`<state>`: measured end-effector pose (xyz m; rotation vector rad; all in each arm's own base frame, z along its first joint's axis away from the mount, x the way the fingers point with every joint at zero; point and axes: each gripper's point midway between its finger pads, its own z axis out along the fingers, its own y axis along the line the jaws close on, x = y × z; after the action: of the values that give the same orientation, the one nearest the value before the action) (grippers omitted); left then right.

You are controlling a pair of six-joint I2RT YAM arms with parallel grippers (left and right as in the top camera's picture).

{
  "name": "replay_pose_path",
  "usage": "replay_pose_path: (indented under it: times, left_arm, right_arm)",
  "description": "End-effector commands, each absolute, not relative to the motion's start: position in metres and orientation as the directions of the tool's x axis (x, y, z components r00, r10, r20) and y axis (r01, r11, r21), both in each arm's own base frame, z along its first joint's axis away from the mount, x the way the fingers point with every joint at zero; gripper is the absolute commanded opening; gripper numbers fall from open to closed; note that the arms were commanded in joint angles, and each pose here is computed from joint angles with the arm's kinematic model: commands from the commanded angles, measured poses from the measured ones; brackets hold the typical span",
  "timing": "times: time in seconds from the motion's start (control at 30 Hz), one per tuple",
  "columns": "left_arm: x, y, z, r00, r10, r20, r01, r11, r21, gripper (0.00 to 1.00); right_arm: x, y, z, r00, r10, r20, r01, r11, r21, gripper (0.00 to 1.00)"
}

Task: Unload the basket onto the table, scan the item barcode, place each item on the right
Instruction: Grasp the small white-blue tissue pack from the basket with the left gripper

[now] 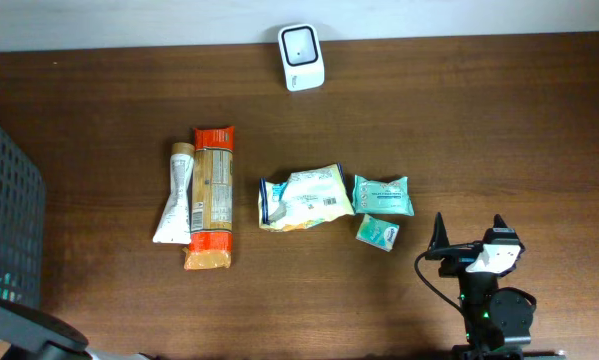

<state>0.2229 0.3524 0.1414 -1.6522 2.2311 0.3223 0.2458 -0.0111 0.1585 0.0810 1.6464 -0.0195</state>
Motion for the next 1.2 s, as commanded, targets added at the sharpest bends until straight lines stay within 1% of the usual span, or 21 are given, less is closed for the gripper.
replay_pose_path:
  times: [0.0,0.03,0.2,0.3,0.37,0.43,0.53,0.57,0.6,0.63,0.73,0.8,0.87,0.9,1.03,1.07,1.13,1.17]
  left_arm:
    - [0.211,0.339,0.094,-0.256,-0.9,-0.353,-0.96,0.28,-0.017,0.84]
    - [0.21,0.337,0.085,-0.258,-0.902,-0.348,-0.96,0.28,-0.015,0.79]
    - [0.207,0.334,0.046,-0.273,-0.924,-0.268,-0.96,0.28,0.014,0.8]
    - [0.209,0.338,0.043,-0.273,-0.922,-0.276,-0.96,0.279,0.017,0.8]
    - [0.214,0.347,0.055,-0.267,-0.915,-0.302,-0.961,0.278,0.007,0.81]
    - [0.223,0.358,0.082,-0.261,-0.907,-0.33,-0.96,0.279,-0.007,0.82]
    - [0.234,0.373,0.133,-0.308,-0.871,-0.382,-0.942,0.335,-0.005,0.82]
    - [0.235,0.375,0.145,-0.306,-0.869,-0.389,-0.942,0.335,-0.009,0.89]
    - [0.235,0.376,0.15,-0.304,-0.868,-0.392,-0.942,0.335,-0.01,0.94]
    - [0.234,0.375,0.149,-0.304,-0.871,-0.386,-0.943,0.333,-0.009,0.96]
    - [0.224,0.371,0.126,-0.307,-0.9,-0.31,-0.947,0.32,0.012,0.96]
    - [0.218,0.37,0.102,-0.298,-0.925,-0.235,-0.952,0.305,0.004,0.95]
    - [0.211,0.365,0.081,-0.284,-0.946,-0.153,-0.957,0.29,-0.016,0.92]
    - [0.205,0.363,0.07,-0.278,-0.954,-0.112,-0.96,0.28,-0.005,0.91]
    - [0.198,0.354,0.041,-0.278,-0.961,-0.016,-0.961,0.277,0.018,0.91]
    - [0.197,0.352,0.038,-0.278,-0.96,-0.002,-0.96,0.278,0.022,0.89]
    - [0.19,0.351,0.029,-0.284,-0.959,0.018,-0.957,0.285,0.055,0.61]
    - [0.189,0.352,0.028,-0.285,-0.958,0.017,-0.956,0.285,0.066,0.49]
  right_arm:
    - [0.245,-0.014,0.156,-0.08,0.035,-0.996,0.08,0.996,0.028,0.99]
    - [0.245,-0.014,0.156,-0.08,0.035,-0.996,0.08,0.996,0.028,0.99]
    - [0.245,-0.014,0.156,-0.08,0.035,-0.996,0.08,0.996,0.028,0.99]
    - [0.245,-0.014,0.156,-0.08,0.035,-0.996,0.08,0.996,0.028,0.99]
    - [0.245,-0.014,0.156,-0.08,0.035,-0.996,0.08,0.996,0.029,0.98]
    - [0.245,-0.014,0.156,-0.08,0.035,-0.996,0.08,0.996,0.028,0.99]
    - [0.245,-0.014,0.156,-0.081,0.035,-0.996,0.08,0.996,0.029,0.99]
    - [0.245,-0.014,0.156,-0.08,0.035,-0.996,0.08,0.996,0.028,0.99]
    - [0.245,-0.014,0.156,-0.08,0.035,-0.996,0.08,0.996,0.029,0.99]
    - [0.245,-0.014,0.156,-0.08,0.035,-0.996,0.08,0.996,0.028,0.99]
    - [0.245,-0.014,0.156,-0.08,0.035,-0.996,0.08,0.996,0.029,0.99]
    - [0.245,-0.014,0.156,-0.08,0.035,-0.996,0.08,0.996,0.028,0.99]
    - [0.245,-0.014,0.156,-0.08,0.035,-0.996,0.08,0.996,0.028,0.99]
    - [0.245,-0.014,0.156,-0.08,0.035,-0.996,0.08,0.996,0.028,0.99]
    - [0.245,-0.014,0.156,-0.08,0.035,-0.996,0.08,0.996,0.028,0.99]
    - [0.245,-0.014,0.156,-0.08,0.035,-0.996,0.08,0.996,0.028,0.99]
    - [0.245,-0.014,0.156,-0.08,0.035,-0.996,0.08,0.996,0.029,0.99]
    - [0.245,-0.014,0.156,-0.08,0.035,-0.996,0.08,0.996,0.028,0.99]
